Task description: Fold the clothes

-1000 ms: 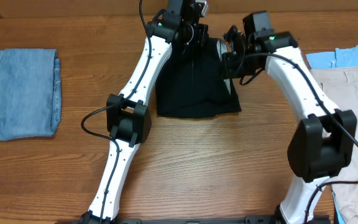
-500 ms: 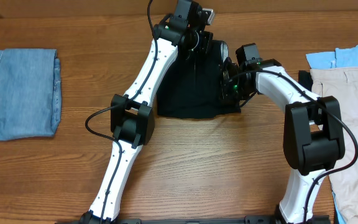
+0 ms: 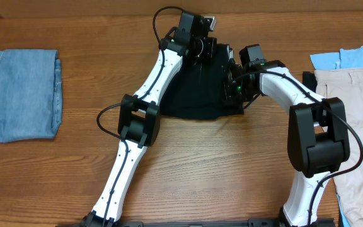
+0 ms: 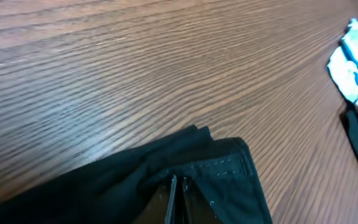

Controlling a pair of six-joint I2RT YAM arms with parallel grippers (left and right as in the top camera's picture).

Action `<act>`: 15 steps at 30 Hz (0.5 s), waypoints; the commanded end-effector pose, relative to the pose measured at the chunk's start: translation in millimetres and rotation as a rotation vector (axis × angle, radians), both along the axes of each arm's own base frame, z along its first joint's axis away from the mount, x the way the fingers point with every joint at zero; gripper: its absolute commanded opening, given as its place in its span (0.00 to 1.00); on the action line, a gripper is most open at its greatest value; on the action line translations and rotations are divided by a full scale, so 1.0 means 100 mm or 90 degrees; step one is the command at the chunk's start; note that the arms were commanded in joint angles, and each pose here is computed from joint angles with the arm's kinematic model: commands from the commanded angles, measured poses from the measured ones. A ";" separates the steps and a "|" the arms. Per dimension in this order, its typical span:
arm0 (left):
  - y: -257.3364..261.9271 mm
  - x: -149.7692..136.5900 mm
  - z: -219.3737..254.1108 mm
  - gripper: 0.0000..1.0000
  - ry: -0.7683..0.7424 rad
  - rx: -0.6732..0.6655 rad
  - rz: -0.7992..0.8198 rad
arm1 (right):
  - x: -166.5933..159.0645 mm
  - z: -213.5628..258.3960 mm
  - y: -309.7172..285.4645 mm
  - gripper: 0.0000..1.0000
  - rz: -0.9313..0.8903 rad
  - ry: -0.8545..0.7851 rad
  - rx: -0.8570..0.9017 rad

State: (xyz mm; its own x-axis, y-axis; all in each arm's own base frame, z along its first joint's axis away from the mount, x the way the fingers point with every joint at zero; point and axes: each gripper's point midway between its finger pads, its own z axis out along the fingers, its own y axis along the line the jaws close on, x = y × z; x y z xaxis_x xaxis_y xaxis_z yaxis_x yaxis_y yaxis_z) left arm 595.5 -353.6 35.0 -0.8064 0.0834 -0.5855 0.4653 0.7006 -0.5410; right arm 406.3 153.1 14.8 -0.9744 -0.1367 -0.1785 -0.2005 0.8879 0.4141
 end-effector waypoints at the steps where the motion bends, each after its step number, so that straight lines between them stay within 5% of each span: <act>1: -0.06 0.01 0.14 0.06 0.016 -0.059 -0.015 | -0.08 -0.06 -0.02 0.04 0.004 0.016 -0.005; 6: 0.47 0.18 1.31 0.09 -0.043 -0.104 0.040 | -0.06 -0.06 -0.02 0.05 0.004 0.011 -0.004; 15: 2.68 -0.24 1.20 0.04 0.173 0.134 0.281 | 0.15 0.26 0.04 0.08 0.005 -0.041 0.013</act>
